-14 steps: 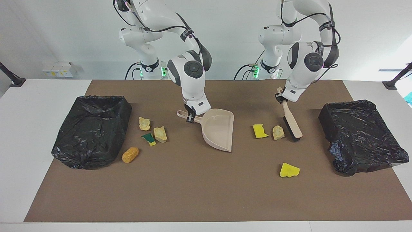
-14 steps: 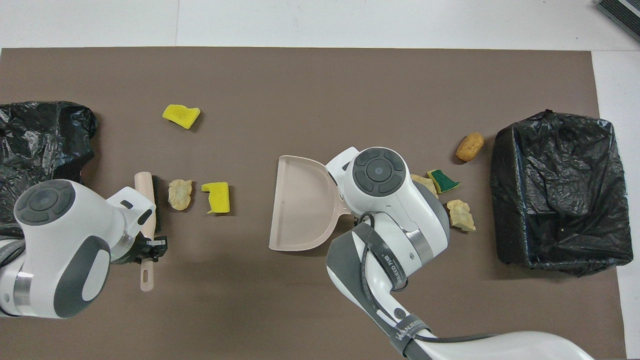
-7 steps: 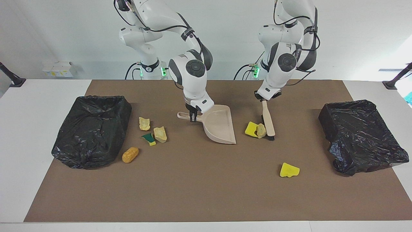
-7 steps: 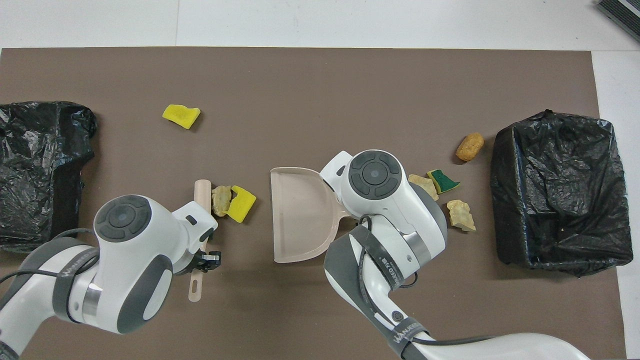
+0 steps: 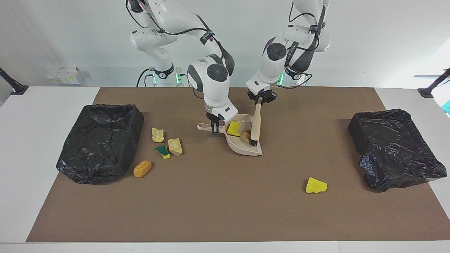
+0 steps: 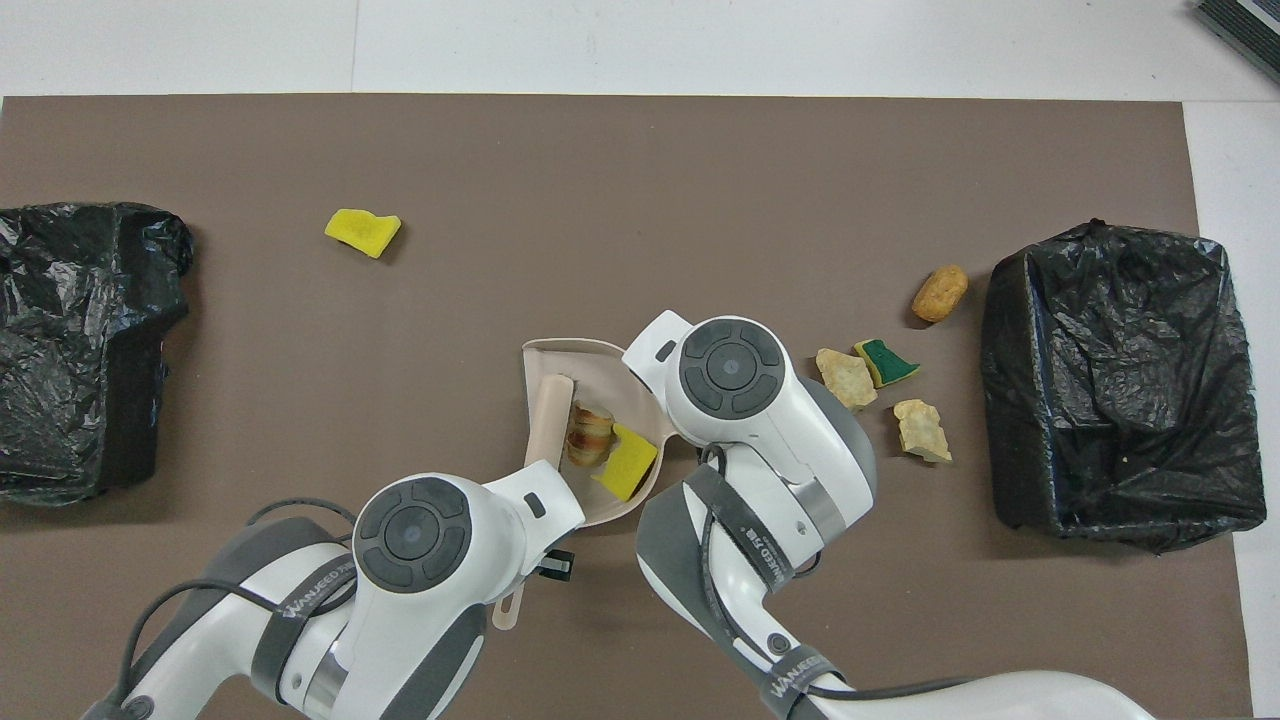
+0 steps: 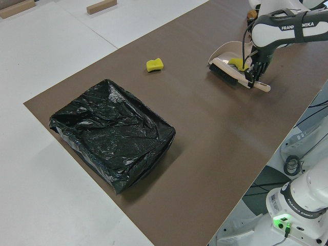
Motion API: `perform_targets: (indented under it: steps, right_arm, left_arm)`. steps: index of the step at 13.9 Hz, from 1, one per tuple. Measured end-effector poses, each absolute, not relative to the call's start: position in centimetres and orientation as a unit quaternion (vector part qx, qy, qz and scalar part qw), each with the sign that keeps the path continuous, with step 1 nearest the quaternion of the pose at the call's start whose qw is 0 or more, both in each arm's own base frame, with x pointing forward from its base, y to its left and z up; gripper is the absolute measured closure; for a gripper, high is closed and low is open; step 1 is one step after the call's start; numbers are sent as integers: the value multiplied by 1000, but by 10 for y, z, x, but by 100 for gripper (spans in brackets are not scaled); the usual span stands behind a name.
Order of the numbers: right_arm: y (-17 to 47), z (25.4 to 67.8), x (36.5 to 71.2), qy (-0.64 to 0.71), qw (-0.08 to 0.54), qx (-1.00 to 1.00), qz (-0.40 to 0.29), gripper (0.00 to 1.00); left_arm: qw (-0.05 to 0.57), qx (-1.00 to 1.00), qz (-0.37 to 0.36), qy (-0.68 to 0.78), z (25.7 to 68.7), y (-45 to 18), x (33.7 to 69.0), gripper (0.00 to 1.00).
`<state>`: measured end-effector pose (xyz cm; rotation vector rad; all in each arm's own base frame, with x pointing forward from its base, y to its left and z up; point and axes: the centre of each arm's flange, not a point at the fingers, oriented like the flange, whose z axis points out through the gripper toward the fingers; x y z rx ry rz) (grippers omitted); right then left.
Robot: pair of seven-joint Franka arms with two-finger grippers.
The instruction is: Sweep and dump trash in bin
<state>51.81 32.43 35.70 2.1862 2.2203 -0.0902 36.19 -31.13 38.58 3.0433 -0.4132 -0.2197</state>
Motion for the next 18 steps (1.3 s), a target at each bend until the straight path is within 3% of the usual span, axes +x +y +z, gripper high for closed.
perform_targets:
  steps: [5, 12, 18]
  right_arm:
    - [325, 355, 518, 713, 12, 701, -29, 68]
    - [323, 351, 517, 708, 10, 705, -38, 68]
    - [321, 346, 510, 680, 7, 730, -65, 68]
  left_arm:
    - [39, 992, -68, -100, 408, -289, 403, 74]
    - [2, 995, -44, -93, 428, -192, 487, 74]
    - [-55, 982, -39, -178, 419, -84, 573, 74]
